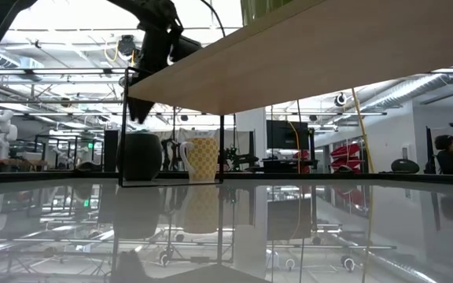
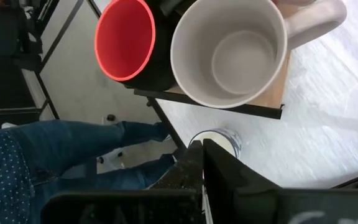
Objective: Place coffee mugs
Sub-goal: Put the black mug on the shelf
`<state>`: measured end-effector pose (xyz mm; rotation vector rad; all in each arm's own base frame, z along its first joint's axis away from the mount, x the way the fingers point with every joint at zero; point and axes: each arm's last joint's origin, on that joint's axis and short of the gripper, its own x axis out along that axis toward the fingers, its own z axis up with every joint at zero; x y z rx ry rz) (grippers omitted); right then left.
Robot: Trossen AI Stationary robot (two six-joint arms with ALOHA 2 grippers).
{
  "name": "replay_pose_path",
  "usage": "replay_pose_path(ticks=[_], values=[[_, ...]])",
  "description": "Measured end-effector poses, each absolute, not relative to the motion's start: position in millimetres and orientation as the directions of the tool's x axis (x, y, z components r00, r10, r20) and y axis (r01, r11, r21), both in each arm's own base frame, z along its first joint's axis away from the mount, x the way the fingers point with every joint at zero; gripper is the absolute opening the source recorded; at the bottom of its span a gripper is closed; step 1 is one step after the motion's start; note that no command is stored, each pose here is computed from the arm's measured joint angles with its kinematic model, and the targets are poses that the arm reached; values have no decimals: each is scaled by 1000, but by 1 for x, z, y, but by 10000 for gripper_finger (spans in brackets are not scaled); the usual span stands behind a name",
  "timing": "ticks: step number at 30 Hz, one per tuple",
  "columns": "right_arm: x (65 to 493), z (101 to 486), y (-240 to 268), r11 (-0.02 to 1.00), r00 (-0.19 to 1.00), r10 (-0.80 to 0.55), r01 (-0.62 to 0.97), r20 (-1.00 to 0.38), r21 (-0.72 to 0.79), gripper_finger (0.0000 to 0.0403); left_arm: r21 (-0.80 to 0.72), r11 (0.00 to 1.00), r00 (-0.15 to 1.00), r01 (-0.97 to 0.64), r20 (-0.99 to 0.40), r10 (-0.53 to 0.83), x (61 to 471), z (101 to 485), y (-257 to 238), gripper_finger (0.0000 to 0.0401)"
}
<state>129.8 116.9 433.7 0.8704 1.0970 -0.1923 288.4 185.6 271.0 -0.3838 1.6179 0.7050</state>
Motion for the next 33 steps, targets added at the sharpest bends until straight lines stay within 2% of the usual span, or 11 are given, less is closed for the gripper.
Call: replay_pose_path(ticks=[2,5,11,17,23,29,33], values=[[130,434,117,668,475,268,536,-838,517,0,215,770,-116,-601,-976,182,296,268,187,280],[130,434,117,664,475,267,539,-838,518,0,210,777,-94,-594,-977,192,298,260,188,287],[130,434,116,647,488,253,557,-836,521,0,217,782,-152,-584,-976,157,291,232,185,262],[130,434,116,660,491,242,549,-837,513,0,222,797,-178,-562,-973,145,284,202,181,216],[130,434,116,665,491,242,544,-837,512,0,221,814,-174,-537,-973,150,286,196,174,153],[130,434,116,667,491,242,542,-837,511,0,208,833,-159,-513,-976,145,291,204,167,59],[129,433,115,674,486,237,541,-841,503,0,210,838,-104,-504,-978,183,290,233,158,17]])
